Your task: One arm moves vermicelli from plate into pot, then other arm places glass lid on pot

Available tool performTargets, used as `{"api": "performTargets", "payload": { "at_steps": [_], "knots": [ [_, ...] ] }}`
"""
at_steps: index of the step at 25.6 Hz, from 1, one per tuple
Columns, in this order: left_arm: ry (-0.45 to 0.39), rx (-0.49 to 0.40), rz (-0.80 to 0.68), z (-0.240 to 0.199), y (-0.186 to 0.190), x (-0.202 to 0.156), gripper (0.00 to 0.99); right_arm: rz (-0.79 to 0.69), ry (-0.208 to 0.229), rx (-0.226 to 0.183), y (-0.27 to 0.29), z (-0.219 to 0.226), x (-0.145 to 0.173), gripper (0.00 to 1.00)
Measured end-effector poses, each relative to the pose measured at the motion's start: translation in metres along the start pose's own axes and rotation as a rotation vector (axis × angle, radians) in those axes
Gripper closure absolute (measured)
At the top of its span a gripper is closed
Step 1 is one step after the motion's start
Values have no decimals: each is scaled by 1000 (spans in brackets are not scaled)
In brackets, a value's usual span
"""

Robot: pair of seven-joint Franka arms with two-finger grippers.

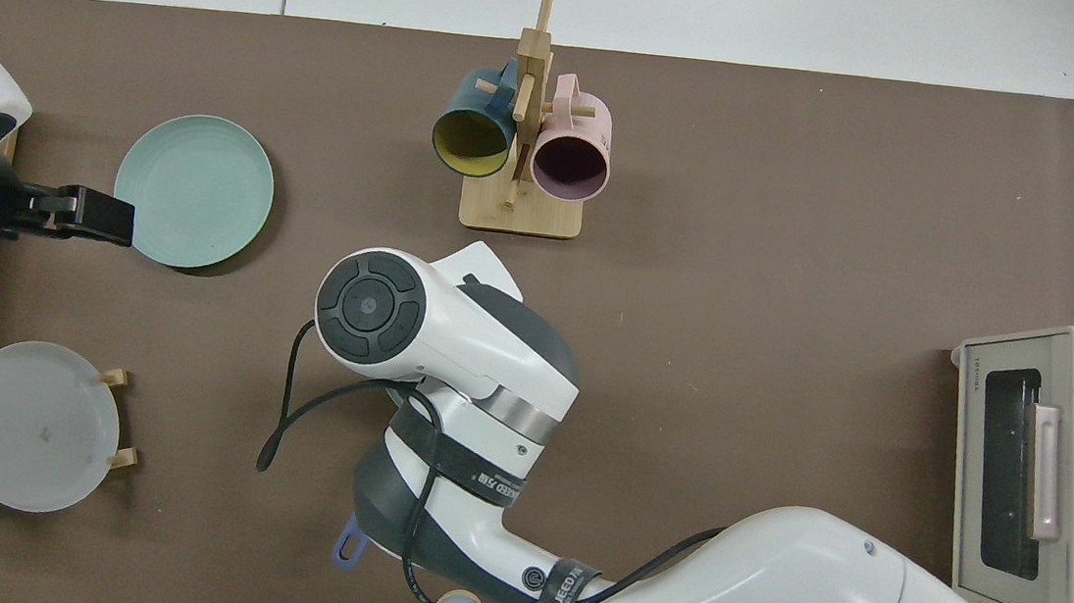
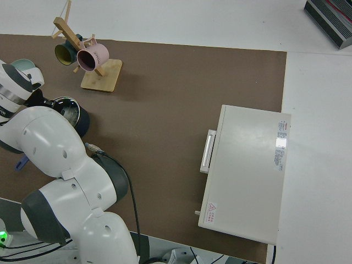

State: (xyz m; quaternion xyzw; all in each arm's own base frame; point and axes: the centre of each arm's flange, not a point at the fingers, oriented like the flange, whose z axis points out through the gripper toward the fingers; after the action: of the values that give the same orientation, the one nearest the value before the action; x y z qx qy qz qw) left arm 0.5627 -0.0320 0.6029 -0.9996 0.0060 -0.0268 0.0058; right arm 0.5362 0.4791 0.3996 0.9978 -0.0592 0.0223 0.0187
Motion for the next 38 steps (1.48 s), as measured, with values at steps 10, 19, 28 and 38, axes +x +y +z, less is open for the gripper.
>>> {"api": "performTargets", "payload": {
  "at_steps": [10,19,28,38],
  "knots": [
    [0,0,0,0,0,0,0,25,3,29,18,-31,12,0],
    [0,0,0,0,0,0,0,-32,29,-81,91,-117,41,0],
    [0,0,0,0,0,0,0,-6,26,-118,166,-191,57,0],
    [0,0,0,0,0,0,0,82,-41,-60,336,-228,103,0]
  ]
}}
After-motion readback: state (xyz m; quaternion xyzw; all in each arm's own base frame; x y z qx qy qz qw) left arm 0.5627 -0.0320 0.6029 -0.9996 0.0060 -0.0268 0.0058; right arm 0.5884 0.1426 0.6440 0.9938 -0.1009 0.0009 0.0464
